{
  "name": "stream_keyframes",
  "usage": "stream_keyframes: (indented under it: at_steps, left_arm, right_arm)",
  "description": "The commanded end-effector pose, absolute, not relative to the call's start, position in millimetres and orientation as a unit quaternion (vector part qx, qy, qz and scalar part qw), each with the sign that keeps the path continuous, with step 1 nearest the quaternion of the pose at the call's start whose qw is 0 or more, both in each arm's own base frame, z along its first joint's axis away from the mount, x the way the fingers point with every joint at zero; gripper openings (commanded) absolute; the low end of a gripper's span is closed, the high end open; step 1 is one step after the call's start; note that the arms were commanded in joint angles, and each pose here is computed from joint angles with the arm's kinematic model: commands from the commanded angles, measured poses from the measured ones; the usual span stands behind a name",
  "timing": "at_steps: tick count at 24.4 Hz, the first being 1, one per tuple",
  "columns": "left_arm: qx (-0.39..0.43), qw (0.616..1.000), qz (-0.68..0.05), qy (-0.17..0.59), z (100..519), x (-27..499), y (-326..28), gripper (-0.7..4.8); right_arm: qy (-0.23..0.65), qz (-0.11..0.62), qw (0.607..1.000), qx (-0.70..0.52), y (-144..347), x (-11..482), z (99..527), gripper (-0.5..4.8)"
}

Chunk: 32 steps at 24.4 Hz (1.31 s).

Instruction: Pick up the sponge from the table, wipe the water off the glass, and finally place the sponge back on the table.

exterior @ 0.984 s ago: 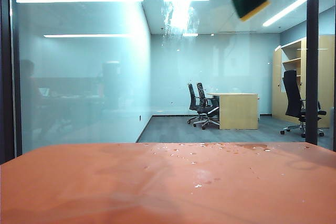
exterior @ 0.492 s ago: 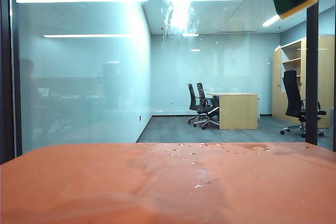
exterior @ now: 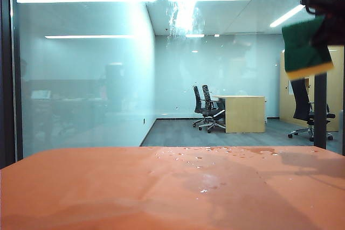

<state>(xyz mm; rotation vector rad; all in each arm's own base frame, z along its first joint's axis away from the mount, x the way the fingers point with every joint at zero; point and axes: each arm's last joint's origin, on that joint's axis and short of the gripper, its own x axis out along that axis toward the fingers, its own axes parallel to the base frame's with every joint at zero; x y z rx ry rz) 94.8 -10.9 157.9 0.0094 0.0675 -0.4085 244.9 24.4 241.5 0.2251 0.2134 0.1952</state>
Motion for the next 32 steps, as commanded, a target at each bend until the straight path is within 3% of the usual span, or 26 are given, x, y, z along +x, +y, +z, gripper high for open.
stream_keyframes:
  at_steps: [1,13,21,25,32]
  left_arm:
    - [0.007,0.979,-0.202,0.025,160.7,94.7,-10.9,0.65]
    - [-0.002,0.979,-0.203,0.026,160.8,94.7,-11.0,0.65]
    - [-0.003,0.978,-0.206,0.026,160.7,94.6,-11.2,0.65]
    - [-0.003,0.978,-0.206,0.026,160.7,94.6,-11.2,0.65]
    - [-0.003,0.978,-0.206,0.027,160.7,94.7,-11.1,0.65]
  right_arm:
    - [0.111,0.123,0.975,0.148,25.7,239.0,229.5,-0.09]
    - [0.155,0.189,0.946,0.214,44.4,214.5,184.7,-0.09]
    - [0.22,0.217,0.912,0.269,65.6,219.6,163.0,-0.09]
    - [0.282,0.242,0.876,0.306,79.8,226.5,135.9,-0.09]
    - [0.309,0.265,0.851,0.333,99.3,232.4,113.8,-0.09]
